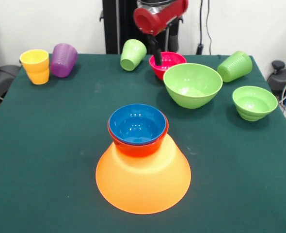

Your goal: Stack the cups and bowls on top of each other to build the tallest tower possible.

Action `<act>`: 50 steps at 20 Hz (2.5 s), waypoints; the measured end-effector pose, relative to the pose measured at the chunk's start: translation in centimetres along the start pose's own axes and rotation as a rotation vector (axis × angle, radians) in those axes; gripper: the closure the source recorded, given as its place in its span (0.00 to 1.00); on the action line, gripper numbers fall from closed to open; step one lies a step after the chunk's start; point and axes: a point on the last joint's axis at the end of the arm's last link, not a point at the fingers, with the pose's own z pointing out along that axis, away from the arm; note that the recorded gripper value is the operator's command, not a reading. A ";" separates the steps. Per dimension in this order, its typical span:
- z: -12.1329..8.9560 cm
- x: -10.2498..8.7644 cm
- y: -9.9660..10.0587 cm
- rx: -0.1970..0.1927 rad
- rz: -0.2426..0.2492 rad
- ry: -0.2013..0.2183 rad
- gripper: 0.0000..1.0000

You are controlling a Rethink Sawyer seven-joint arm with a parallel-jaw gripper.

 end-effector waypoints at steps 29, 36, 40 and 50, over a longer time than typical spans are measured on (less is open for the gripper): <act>9.9 3.8 2.9 0.000 0.087 0.001 0.00; 12.8 5.3 4.2 -0.061 0.093 0.027 0.00; 14.6 6.4 5.1 -0.099 0.096 0.042 0.00; 16.3 8.7 5.5 -0.137 0.102 0.058 1.00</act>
